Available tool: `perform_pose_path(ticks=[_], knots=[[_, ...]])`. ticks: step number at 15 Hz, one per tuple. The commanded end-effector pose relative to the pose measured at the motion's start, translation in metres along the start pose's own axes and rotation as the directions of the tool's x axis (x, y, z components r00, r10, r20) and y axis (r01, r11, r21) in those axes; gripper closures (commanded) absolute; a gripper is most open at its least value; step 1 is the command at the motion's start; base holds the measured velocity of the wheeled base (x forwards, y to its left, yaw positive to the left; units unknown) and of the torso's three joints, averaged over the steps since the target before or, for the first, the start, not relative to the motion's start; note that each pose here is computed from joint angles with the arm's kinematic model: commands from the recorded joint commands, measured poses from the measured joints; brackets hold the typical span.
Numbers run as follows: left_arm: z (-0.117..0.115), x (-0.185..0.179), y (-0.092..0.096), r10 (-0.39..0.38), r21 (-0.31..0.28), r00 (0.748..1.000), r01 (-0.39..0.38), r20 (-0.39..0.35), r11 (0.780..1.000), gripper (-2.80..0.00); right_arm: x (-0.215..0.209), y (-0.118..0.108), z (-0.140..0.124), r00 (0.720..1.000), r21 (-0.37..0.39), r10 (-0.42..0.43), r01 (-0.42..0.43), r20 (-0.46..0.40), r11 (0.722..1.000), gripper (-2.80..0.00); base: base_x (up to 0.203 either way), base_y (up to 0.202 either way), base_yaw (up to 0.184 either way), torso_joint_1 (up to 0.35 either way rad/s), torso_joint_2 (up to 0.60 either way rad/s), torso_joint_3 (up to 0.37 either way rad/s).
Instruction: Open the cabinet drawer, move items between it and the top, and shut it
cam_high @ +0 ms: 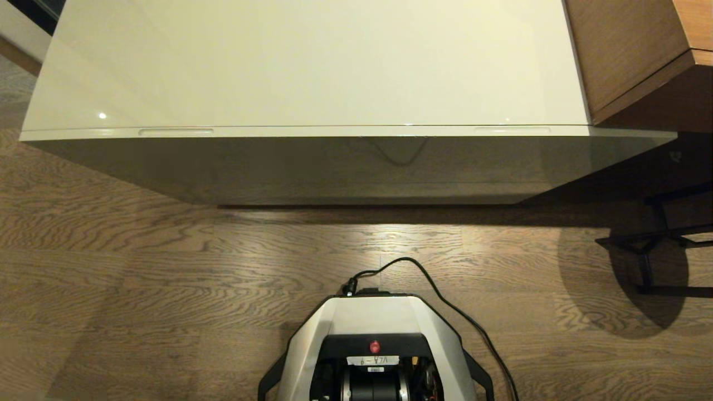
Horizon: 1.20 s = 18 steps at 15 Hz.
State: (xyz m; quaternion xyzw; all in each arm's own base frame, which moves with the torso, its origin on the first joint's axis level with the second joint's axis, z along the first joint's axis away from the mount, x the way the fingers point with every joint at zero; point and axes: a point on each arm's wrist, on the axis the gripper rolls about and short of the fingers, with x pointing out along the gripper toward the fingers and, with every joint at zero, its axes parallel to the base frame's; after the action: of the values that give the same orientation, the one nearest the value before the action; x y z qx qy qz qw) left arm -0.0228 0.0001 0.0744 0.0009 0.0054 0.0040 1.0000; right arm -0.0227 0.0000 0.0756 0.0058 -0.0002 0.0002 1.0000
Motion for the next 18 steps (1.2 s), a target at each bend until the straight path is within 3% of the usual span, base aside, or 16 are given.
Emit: perform_pose_path(ticks=[1, 18], knots=[[0.0000, 0.0001, 0.0000, 0.001, 0.000, 1.000, -0.001, -0.001, 1.000, 0.00, 0.0002, 0.0000, -0.0004, 1.000, -0.001, 0.000, 0.000, -0.002, 1.000, 0.00, 0.000, 0.000, 0.000, 0.000, 0.00, 0.000], [0.0000, 0.0001, 0.0000, 0.001, 0.000, 1.000, -0.001, -0.001, 1.000, 0.00, 0.0002, 0.0000, -0.0004, 1.000, 0.000, 0.001, -0.001, -0.002, 1.000, 0.00, 0.000, 0.000, 0.000, 0.000, 0.00, 0.000]])
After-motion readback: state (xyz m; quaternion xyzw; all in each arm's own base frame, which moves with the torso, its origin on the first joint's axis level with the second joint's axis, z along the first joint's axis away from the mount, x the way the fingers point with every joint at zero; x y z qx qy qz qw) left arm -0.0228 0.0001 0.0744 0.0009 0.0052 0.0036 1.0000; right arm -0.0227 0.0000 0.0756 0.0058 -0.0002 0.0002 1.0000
